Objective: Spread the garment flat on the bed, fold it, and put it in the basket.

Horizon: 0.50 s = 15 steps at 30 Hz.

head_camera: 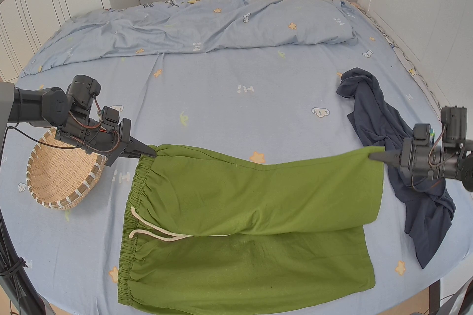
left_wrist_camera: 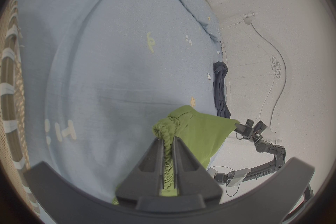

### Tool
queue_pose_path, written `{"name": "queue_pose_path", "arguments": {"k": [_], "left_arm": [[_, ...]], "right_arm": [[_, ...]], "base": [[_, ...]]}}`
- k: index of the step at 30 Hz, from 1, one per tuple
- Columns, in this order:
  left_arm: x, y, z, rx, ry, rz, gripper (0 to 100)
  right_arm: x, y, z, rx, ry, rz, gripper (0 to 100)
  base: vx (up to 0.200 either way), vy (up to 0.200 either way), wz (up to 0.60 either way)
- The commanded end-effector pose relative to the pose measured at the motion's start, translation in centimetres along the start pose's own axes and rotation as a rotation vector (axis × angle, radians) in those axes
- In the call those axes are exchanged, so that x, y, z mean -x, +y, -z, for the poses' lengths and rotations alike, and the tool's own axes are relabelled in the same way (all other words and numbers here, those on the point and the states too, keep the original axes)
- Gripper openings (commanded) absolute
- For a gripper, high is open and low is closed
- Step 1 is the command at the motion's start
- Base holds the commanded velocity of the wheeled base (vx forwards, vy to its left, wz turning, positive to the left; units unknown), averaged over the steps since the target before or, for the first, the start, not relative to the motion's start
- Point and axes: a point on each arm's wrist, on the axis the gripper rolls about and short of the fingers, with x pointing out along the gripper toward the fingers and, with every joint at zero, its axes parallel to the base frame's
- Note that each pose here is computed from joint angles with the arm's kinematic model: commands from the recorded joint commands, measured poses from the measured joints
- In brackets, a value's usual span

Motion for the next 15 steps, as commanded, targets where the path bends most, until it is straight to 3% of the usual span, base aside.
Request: {"name": "queue_pose_path", "arguments": {"k": [1,6,7,9,15], "left_arm": [[2.7,-1.1,0.4,-0.035,-0.071,-0.001,0],[3.1,-1.4,0.4,-0.045,-0.085,0.0,0],[3.4,-1.7,0.3,-0.052,-0.094,0.001,0],[3.8,-1.6,0.2,-0.052,-0.105,-0.002,0],[4.4,-1.3,-0.4,-0.071,-0.15,-0.006,0]], "right_arm": [[-0.4,4.0,-5.4,0.092,-0.022,-0.049,0],[-0.9,5.2,-7.4,0.183,-0.003,0.052,0],[-1.7,5.5,-7.9,0.238,-0.006,0.159,0],[-2.6,5.7,-8.4,0.27,-0.015,0.229,0],[-4.3,6.0,-9.5,0.295,-0.027,0.216,0]], "base": [[0.0,0.0,0.0],[0.0,0.0,0.0],[0.0,0.0,0.0],[0.0,0.0,0.0],[0.0,0.0,0.0]]}}
